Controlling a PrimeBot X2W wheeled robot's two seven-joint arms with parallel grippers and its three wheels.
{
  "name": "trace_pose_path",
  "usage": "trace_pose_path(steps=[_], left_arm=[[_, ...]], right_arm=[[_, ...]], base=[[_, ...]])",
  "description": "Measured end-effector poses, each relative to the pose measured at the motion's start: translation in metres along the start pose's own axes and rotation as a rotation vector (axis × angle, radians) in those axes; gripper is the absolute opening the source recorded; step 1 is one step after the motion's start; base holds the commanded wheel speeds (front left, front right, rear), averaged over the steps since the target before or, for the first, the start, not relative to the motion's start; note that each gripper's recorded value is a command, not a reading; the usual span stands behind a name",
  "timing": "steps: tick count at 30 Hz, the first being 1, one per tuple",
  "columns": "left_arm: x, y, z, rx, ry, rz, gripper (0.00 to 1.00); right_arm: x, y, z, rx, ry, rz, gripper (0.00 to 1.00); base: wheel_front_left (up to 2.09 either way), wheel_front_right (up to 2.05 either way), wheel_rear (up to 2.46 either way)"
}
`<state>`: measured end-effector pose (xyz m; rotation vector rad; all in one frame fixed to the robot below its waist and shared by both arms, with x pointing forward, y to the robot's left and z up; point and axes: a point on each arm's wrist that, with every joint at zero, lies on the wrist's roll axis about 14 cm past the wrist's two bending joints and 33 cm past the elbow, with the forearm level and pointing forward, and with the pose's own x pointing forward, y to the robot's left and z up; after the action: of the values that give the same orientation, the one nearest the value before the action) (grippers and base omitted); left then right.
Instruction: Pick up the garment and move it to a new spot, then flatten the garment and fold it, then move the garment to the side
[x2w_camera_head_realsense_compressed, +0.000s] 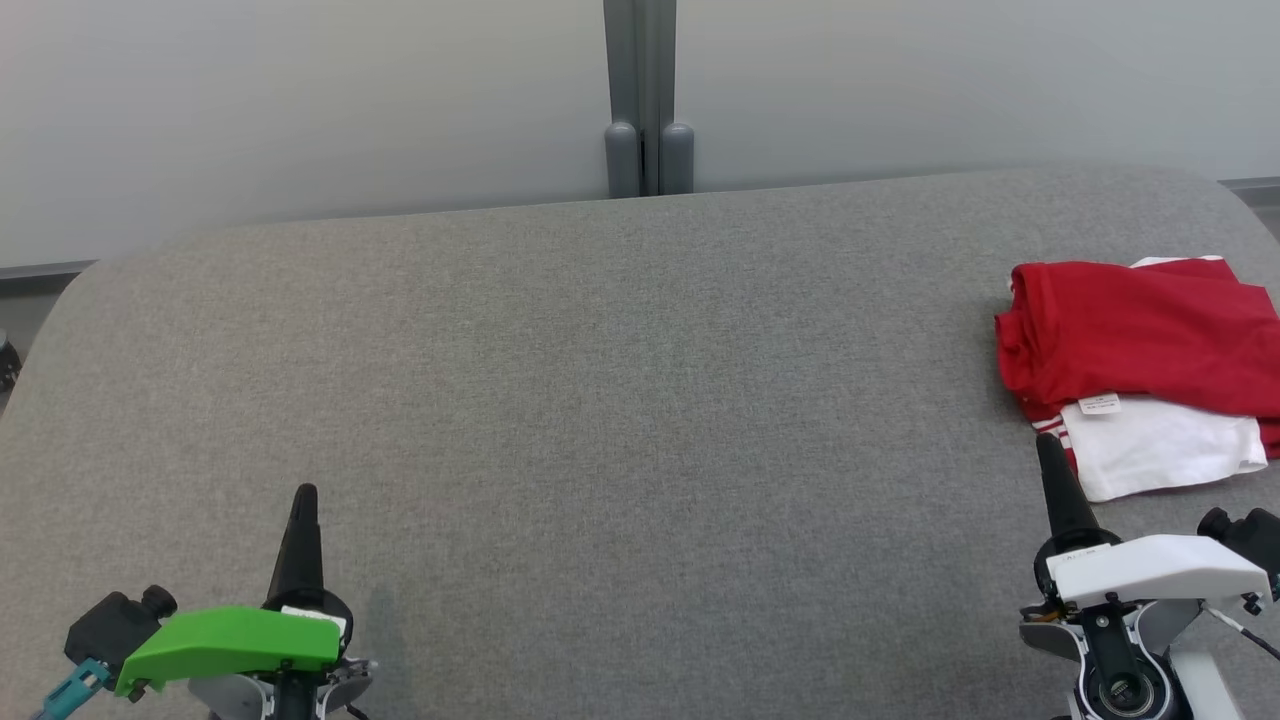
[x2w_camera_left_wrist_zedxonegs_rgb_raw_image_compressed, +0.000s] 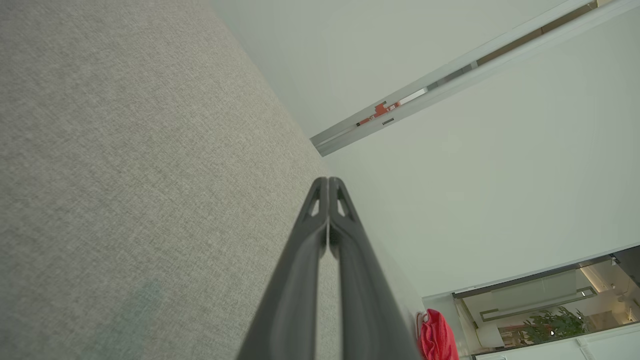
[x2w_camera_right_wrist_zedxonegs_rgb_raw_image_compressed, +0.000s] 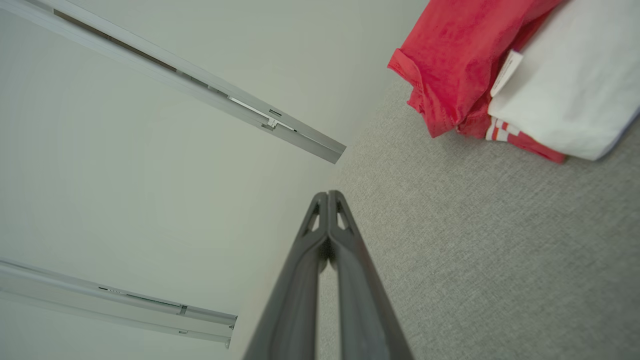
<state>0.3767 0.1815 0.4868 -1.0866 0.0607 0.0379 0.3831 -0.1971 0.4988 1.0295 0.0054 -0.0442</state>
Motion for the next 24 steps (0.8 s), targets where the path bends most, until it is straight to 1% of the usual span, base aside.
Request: trace_pose_path(steps=[24], left_arm=[[0.0038,-0.0009,0.0085,-0.208,-0.001,-0.007,0.0]], right_arm=[[0.0023,0.0004,0.0013,0.232,0.015,0.001,0.0]], base=[[0.0,0.0,0.0]])
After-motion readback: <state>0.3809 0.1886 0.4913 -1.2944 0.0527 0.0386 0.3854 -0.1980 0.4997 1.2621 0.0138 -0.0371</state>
